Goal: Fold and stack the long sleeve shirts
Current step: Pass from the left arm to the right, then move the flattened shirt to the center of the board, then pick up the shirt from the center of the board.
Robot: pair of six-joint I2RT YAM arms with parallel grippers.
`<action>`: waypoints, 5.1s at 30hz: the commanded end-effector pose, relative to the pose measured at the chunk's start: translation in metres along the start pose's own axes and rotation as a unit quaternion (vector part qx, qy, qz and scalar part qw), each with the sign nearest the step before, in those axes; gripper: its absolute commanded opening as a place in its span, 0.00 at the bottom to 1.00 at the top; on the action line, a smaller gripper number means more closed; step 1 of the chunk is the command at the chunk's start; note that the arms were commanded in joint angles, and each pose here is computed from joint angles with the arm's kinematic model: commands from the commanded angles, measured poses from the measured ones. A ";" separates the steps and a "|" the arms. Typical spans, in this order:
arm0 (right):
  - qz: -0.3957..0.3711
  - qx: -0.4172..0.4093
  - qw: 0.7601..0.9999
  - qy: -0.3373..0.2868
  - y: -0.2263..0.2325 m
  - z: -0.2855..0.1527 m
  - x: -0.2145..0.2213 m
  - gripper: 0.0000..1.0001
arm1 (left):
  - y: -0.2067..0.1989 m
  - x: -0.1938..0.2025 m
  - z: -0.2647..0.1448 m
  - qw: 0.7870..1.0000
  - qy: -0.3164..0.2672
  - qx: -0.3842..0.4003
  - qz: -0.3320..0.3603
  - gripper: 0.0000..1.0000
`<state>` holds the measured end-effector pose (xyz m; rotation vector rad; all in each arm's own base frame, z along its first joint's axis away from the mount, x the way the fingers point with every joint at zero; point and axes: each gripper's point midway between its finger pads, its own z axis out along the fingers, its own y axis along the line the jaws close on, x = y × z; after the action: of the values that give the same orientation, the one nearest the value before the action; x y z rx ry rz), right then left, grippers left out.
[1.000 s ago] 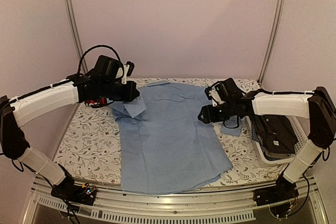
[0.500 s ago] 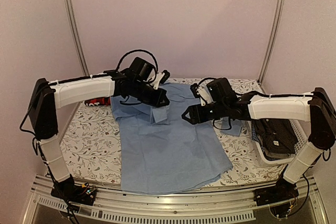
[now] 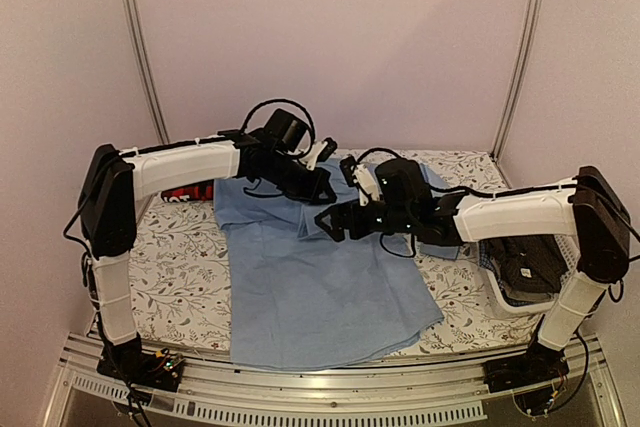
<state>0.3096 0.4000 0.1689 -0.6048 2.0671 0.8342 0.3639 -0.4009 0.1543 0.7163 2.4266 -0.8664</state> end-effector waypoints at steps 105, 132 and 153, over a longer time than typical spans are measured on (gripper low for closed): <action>0.217 0.232 0.937 0.146 -0.311 0.085 0.039 0.00 | 0.177 0.113 -0.125 0.934 -0.069 -0.212 -0.280 0.43; 0.174 0.104 0.978 0.042 -0.221 0.063 -0.087 0.00 | 0.095 0.320 -0.133 0.880 0.078 -0.248 -0.398 0.38; 0.105 0.052 0.992 -0.043 -0.141 0.015 -0.193 0.00 | 0.081 0.313 -0.136 0.904 0.098 -0.221 -0.353 0.00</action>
<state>0.5275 0.3368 0.2031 -0.2420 2.2307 0.8168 0.1412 -0.1490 0.0179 -0.3741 2.9713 -0.3919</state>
